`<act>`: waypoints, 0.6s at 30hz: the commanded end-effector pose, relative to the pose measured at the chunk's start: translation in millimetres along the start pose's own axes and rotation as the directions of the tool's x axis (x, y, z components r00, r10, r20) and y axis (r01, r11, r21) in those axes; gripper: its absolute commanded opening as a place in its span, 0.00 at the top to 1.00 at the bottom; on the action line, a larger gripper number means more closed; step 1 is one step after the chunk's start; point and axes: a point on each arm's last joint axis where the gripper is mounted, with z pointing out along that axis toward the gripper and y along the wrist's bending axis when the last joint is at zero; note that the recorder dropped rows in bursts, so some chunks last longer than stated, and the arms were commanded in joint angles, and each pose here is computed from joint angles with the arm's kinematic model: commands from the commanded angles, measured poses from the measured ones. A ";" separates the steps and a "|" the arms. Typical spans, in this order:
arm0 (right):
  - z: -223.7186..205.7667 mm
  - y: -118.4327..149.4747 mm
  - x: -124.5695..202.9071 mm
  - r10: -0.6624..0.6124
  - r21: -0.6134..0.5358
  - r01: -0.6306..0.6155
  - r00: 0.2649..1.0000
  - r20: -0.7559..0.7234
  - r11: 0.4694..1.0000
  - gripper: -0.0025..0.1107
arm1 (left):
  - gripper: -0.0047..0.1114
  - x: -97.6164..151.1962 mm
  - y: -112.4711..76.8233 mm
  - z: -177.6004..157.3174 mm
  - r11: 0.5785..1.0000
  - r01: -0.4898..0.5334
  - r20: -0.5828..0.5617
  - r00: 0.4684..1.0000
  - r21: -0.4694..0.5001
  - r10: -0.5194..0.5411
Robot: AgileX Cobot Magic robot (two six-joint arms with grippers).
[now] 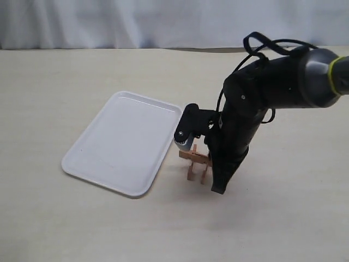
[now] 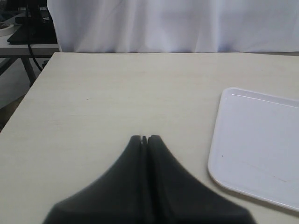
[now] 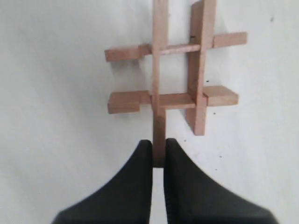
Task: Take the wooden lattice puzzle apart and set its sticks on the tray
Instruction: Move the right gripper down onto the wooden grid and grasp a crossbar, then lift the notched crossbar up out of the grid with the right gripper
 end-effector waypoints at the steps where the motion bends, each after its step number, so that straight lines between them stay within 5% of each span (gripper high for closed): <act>1: -32.7 -2.4 -0.3 0.000 0.060 -0.005 0.997 0.074 0.998 0.94 | 0.96 0.3 -0.4 0.2 1.000 -0.005 0.006 1.000 0.008 0.005; 8: -64.6 -4.3 -2.3 0.070 0.126 -0.100 0.973 0.219 0.987 0.94 | 0.96 0.3 -0.4 0.2 1.000 -0.005 0.006 1.000 0.008 0.005; 13: -67.5 2.6 -10.8 0.163 0.041 -0.184 0.939 0.303 0.982 0.94 | 0.96 0.3 -0.4 0.2 1.000 -0.005 0.006 1.000 0.008 0.005; 18: -69.4 33.9 -34.6 0.093 0.018 -0.106 0.930 0.356 0.994 0.94 | 0.96 0.3 -0.4 0.2 1.000 -0.005 0.006 1.000 0.008 0.005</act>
